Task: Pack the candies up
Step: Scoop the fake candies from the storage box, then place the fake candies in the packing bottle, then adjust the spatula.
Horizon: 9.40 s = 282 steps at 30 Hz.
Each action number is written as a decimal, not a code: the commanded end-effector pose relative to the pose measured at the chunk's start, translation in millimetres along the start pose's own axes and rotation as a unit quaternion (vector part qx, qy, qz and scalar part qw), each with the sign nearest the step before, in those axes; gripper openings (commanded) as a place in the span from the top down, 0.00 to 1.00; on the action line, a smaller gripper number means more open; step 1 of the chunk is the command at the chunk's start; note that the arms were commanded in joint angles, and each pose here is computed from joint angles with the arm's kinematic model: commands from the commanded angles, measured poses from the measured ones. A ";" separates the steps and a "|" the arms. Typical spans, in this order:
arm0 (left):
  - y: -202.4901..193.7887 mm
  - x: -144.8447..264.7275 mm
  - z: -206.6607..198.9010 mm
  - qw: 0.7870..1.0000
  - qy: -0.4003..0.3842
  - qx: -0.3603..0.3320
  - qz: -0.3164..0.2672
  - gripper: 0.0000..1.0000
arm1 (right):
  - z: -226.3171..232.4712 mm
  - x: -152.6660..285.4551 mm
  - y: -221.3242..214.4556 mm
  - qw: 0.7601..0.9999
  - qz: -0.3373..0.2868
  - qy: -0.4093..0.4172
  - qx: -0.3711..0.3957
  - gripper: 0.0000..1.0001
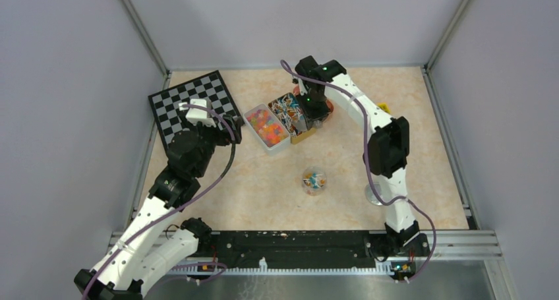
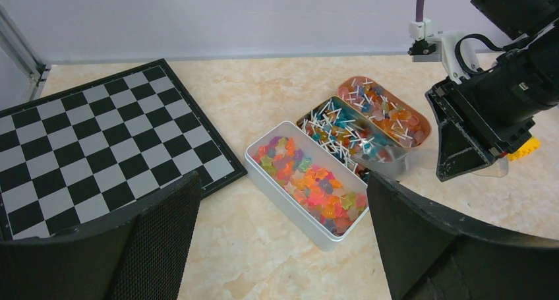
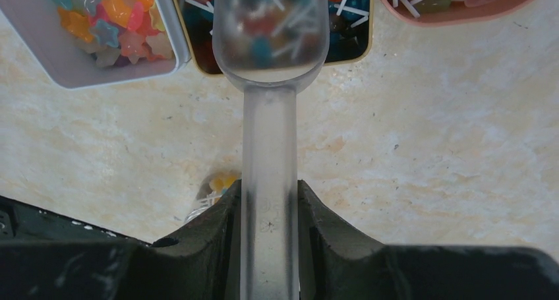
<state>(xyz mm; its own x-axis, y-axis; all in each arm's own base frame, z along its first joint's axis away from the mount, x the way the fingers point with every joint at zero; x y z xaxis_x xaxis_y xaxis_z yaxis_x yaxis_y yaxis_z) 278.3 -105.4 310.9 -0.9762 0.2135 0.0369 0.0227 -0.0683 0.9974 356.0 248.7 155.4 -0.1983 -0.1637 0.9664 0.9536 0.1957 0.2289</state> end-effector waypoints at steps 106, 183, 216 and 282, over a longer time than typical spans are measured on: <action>9.4 -1.6 -0.4 1.000 0.002 0.007 -0.023 0.01 | -16.6 56.2 -33.0 0.902 -0.339 0.113 0.243 1.00; 5.6 -4.0 -1.9 1.000 0.001 0.008 -0.015 0.01 | -99.4 91.0 -217.5 0.905 -0.060 0.004 0.422 1.00; 9.0 -2.1 -1.6 1.000 0.000 0.010 -0.021 0.01 | -93.6 98.4 -210.6 0.908 -0.032 -0.012 0.418 1.00; -9.8 -13.9 -62.7 0.987 -0.161 -0.021 0.009 0.01 | 24.3 194.9 -104.2 0.836 -0.439 0.201 0.261 1.00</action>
<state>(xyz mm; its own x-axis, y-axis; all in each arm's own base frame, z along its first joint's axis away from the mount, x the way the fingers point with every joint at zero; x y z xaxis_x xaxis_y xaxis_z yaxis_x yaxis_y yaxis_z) 267.2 -202.9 258.9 -0.7174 0.6721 0.1834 0.1177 -0.1425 0.9828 186.9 223.7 308.7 -0.4569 -0.8281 0.3247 0.2348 0.2398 0.9420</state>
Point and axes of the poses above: each gripper's point midway between its finger pads, its own x axis back along the fingers, its own z axis along the line the jaws close on, y = z × x, the point moved 1 cm from there along x, back along the fingers, and after that the axes turned 12 degrees about -x, right-handed, at the moved point
